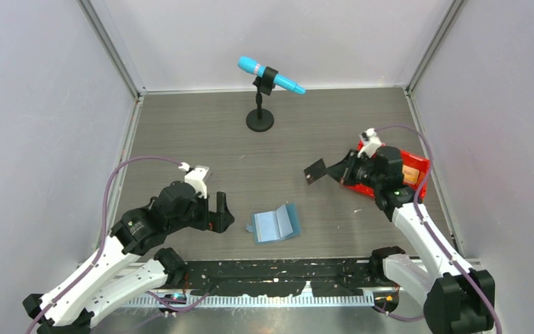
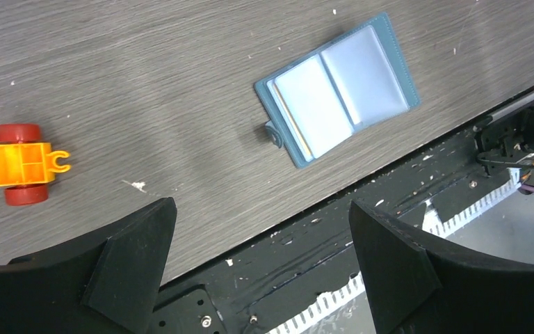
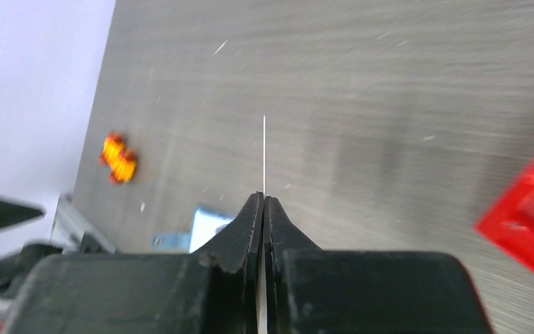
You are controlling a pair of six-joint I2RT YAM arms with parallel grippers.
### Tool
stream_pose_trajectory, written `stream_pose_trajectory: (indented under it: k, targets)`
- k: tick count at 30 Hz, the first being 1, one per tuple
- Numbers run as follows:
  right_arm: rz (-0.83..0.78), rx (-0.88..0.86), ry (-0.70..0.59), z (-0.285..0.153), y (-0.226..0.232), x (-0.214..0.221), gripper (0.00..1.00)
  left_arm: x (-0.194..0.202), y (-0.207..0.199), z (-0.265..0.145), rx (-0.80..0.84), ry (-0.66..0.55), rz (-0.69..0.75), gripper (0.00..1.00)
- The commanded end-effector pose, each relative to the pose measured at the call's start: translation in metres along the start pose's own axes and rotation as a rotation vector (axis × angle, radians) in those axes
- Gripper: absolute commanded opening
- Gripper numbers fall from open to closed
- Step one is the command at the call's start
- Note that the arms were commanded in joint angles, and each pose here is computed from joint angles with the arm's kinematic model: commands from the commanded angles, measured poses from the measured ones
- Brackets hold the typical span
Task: Take the credit cards out of the card holder
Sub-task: Place the credit card in the storage box.
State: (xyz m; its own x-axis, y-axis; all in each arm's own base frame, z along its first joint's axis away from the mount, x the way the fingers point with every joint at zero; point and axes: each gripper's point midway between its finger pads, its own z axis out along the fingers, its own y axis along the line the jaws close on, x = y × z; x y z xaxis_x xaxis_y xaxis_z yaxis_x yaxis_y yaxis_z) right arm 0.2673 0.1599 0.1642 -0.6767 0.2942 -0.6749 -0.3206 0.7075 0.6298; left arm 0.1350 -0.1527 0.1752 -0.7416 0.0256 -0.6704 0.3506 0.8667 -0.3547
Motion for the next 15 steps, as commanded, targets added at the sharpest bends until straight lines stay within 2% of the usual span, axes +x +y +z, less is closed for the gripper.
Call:
stream_pose_trajectory:
  k: [1,7,15]
  targets:
    - [-0.014,0.198,-0.223,-0.025,-0.029,-0.063,0.05,-0.001,0.010,-0.007,-0.053,0.019,0.072,0.99]
    - [0.023,0.420,-0.398,-0.057,-0.080,-0.104,0.05,0.002,0.004,-0.007,-0.013,0.042,0.086,0.99]
    - [0.057,0.577,-0.451,-0.073,-0.124,-0.114,0.05,-0.003,0.008,-0.014,-0.024,0.009,0.128,0.99]
